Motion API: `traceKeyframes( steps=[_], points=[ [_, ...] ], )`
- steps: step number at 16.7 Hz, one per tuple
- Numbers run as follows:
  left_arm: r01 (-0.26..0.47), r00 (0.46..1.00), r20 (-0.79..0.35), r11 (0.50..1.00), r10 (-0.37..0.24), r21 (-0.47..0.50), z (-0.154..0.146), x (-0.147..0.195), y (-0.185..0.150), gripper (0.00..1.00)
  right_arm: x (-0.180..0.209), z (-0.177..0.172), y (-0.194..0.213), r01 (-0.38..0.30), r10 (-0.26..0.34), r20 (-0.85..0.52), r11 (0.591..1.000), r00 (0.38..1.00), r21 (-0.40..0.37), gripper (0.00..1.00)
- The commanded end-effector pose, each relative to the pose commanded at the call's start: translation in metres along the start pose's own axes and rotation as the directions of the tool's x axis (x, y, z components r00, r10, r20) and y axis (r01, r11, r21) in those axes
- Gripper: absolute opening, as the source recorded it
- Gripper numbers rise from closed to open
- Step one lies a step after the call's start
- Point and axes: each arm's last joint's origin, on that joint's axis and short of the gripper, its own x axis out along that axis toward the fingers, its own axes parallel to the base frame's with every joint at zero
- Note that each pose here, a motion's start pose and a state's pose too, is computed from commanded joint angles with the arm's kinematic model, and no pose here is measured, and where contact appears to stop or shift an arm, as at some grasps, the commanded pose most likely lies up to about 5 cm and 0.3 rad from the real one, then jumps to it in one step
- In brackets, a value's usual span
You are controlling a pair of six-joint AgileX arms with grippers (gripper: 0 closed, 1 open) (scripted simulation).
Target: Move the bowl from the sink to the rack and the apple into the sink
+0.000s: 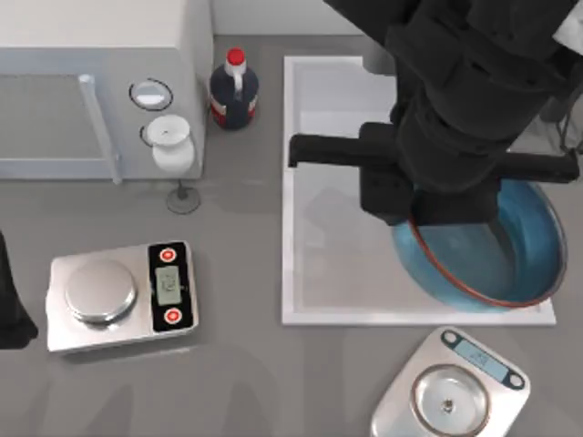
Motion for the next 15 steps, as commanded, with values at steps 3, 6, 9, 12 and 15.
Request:
traceKeyframes(
  steps=[3,6,9,12,15],
  points=[
    [0.0,1.0,0.0,1.0,0.0,0.0,0.0,0.0,0.0,1.0,0.001,0.045,-0.038,-0.143,0.137,0.117,0.989,0.984,0.047,0.0],
    [0.0,1.0,0.0,1.0,0.0,0.0,0.0,0.0,0.0,1.0,-0.007,0.097,-0.098,-0.277,0.235,0.365,0.959,0.901,0.067,0.0],
    [0.0,1.0,0.0,1.0,0.0,0.0,0.0,0.0,0.0,1.0,-0.03,0.132,-0.176,-0.312,0.219,0.655,0.95,0.723,0.027,0.0],
    [0.0,1.0,0.0,1.0,0.0,0.0,0.0,0.0,0.0,1.0,-0.059,0.137,-0.253,-0.213,0.126,0.855,0.977,0.502,-0.019,0.0],
    [0.0,1.0,0.0,1.0,0.0,0.0,0.0,0.0,0.0,1.0,-0.082,0.118,-0.308,-0.041,0.042,0.945,0.999,0.324,-0.03,0.0]
  ],
)
